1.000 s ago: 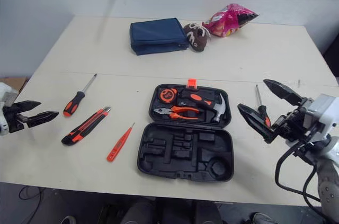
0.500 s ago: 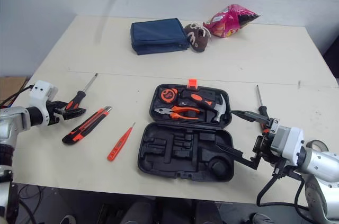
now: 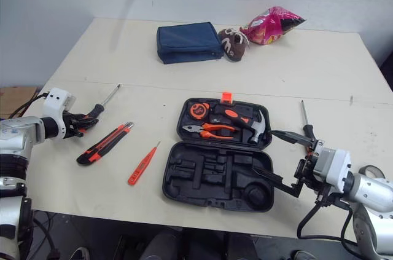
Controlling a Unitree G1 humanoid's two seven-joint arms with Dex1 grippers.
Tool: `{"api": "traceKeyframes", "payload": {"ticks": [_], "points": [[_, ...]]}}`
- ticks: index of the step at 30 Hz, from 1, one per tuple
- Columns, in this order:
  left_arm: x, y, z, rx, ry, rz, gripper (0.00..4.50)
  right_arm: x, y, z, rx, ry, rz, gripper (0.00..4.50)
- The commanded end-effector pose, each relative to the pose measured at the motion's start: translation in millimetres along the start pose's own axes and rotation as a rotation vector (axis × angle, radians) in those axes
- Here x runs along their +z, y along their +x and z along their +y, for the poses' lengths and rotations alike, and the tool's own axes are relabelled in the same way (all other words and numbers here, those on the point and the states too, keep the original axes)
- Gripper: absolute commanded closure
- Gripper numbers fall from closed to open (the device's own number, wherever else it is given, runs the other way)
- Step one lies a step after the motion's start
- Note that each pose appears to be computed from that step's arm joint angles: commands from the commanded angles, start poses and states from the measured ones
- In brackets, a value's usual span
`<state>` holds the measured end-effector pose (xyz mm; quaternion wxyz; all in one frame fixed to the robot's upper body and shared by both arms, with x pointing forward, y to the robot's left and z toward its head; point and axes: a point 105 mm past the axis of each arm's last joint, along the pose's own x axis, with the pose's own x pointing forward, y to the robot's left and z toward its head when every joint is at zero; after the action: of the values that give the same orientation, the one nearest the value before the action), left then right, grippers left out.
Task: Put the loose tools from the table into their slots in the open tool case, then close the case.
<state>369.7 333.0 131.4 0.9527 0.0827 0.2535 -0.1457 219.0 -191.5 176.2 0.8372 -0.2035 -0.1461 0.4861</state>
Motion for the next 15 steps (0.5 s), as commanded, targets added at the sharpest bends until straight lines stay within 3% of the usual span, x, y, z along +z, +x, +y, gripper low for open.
{"api": "traceKeyframes", "payload": {"ticks": [1,4,8,11,15], "points": [[21,-6,-4,-0.028,0.077,-0.170,3.69,3,-2,-1,0.005,-0.028,-0.001,0.00],[47,-20,-15,-0.083,0.242,-0.308,3.69,0,-3,2,0.047,-0.054,0.035,0.00],[68,-40,-68,-0.342,0.535,-0.430,3.69,3,-7,2,0.072,-0.040,0.033,0.00],[71,-48,-99,-0.495,0.630,-0.445,3.69,6,-8,5,0.098,-0.004,0.030,0.00],[76,-57,-172,-0.801,0.753,-0.412,3.69,6,-8,12,0.135,0.009,0.053,0.00]]}}
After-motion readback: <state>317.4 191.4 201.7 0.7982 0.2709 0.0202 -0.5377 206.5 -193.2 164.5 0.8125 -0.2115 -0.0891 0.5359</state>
